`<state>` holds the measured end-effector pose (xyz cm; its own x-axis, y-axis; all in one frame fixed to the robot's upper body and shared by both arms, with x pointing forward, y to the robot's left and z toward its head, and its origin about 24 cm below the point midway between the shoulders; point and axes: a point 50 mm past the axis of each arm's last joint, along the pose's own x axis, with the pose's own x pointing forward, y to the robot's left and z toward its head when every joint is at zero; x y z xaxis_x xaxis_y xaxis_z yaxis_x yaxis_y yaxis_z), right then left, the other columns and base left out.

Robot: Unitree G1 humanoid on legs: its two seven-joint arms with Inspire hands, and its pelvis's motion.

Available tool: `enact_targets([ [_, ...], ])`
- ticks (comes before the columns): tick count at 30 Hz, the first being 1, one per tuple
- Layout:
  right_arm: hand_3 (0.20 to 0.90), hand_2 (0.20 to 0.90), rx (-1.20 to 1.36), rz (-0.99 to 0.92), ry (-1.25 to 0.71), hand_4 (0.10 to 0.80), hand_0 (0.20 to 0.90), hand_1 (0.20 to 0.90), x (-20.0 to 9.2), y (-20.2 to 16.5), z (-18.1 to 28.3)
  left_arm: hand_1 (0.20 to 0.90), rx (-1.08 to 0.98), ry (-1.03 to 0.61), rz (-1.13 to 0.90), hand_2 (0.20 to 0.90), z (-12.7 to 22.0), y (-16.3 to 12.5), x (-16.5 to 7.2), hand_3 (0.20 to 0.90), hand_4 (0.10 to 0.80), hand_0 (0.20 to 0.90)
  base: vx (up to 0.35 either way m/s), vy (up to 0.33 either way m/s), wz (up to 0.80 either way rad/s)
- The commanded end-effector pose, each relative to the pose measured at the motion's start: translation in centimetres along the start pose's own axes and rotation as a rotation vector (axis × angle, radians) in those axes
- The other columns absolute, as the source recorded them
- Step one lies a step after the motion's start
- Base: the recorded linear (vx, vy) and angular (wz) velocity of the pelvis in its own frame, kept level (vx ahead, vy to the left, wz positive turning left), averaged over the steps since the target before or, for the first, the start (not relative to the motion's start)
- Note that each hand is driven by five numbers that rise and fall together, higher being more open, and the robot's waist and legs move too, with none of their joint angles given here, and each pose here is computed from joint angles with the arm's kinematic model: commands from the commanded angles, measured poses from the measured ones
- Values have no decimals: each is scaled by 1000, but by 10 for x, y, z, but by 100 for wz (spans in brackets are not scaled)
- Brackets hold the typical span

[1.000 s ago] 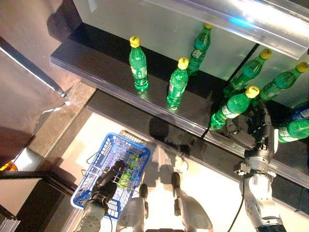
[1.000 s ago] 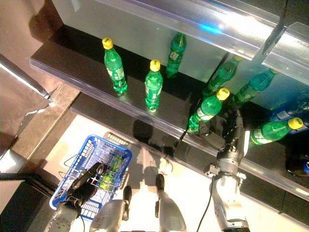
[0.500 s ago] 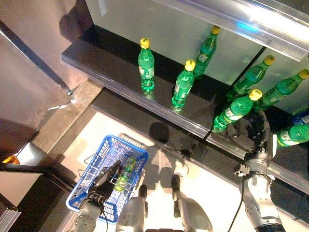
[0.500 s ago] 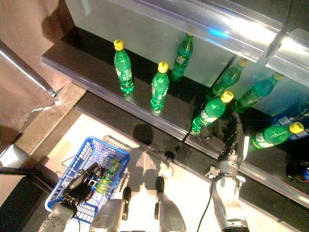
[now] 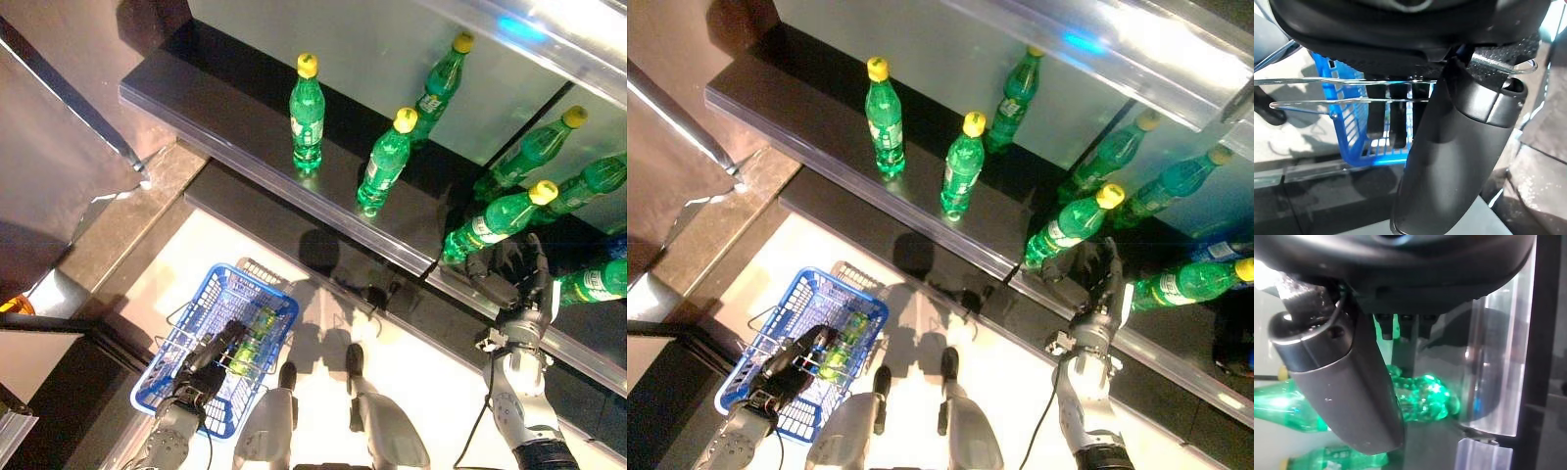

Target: Pick up the drink and place into the basket.

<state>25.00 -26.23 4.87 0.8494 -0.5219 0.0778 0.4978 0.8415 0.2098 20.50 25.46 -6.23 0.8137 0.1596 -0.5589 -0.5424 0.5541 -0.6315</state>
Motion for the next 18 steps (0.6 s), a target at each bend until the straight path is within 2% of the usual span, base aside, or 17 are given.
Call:
enact_targets([
  [1,900,900,67,21,-267,800,900,900,14,3,48,300,123,-326,-298,300,77,-42,-10,200,100,300,-92,-50,-2],
  [9,900,900,141,18,-328,800,900,900,17,16,57,300,146,-383,-339,300,89,-54,-11,200,100,300,-98,-67,-3],
  [18,900,900,198,19,-386,800,900,900,21,31,73,300,173,-411,-355,300,99,-61,-10,200,100,300,-36,-59,-6],
])
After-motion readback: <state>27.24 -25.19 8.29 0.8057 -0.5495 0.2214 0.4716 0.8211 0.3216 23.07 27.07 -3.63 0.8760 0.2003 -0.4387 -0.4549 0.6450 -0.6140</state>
